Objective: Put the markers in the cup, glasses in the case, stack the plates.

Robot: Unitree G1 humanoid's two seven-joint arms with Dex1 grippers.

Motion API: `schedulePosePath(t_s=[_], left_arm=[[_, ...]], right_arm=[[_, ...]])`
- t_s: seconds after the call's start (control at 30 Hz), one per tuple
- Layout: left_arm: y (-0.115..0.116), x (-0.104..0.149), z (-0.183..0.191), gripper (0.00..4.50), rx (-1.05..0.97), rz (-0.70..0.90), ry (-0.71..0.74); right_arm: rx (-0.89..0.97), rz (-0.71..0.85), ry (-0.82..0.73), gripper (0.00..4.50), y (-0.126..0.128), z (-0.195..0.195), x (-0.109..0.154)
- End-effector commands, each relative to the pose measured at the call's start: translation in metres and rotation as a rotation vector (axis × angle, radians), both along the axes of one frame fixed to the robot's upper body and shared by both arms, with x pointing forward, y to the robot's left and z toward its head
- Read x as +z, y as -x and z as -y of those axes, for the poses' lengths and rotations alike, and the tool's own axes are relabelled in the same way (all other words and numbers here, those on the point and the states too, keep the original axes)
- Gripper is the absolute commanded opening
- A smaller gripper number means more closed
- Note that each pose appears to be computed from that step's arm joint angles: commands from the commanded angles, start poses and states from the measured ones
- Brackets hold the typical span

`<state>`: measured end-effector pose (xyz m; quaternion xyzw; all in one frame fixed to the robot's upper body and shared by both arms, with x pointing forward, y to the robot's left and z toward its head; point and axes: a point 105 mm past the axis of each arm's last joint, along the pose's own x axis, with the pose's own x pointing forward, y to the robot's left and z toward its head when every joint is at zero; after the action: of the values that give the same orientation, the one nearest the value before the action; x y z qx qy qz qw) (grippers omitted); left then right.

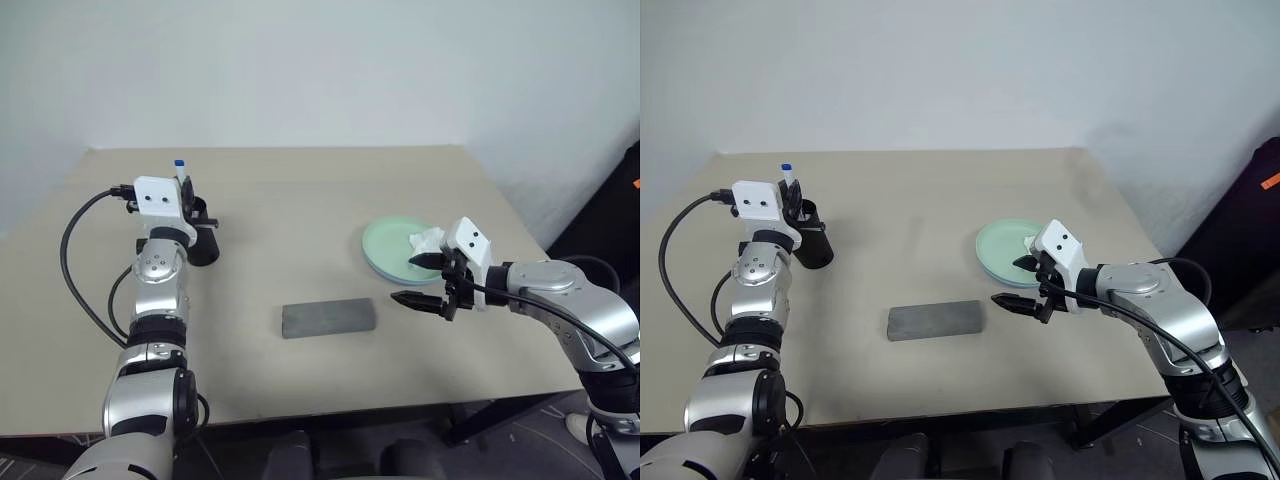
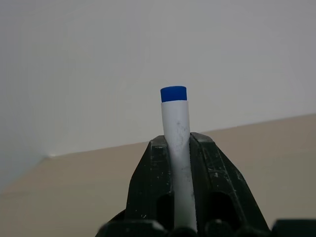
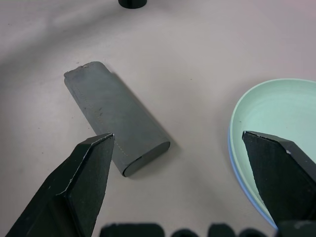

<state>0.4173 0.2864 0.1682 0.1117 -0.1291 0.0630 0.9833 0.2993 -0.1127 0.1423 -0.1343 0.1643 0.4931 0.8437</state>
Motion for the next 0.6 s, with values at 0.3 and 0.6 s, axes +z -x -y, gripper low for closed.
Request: schedulePosePath(t_s=[0.3, 0.6], left_arm=[[-0.002, 0.025, 0.010, 3.92, -0.111, 0.032, -0.027], [0.035, 0.042, 0.025, 3.92, -0.588, -0.187, -0.118]], right_arm=[[0.009, 0.062, -0.018, 4.50, -0.004, -0.004, 0.016], [-0.013, 0.063, -0.016, 4.50, -0.003, 0.001, 0.015]])
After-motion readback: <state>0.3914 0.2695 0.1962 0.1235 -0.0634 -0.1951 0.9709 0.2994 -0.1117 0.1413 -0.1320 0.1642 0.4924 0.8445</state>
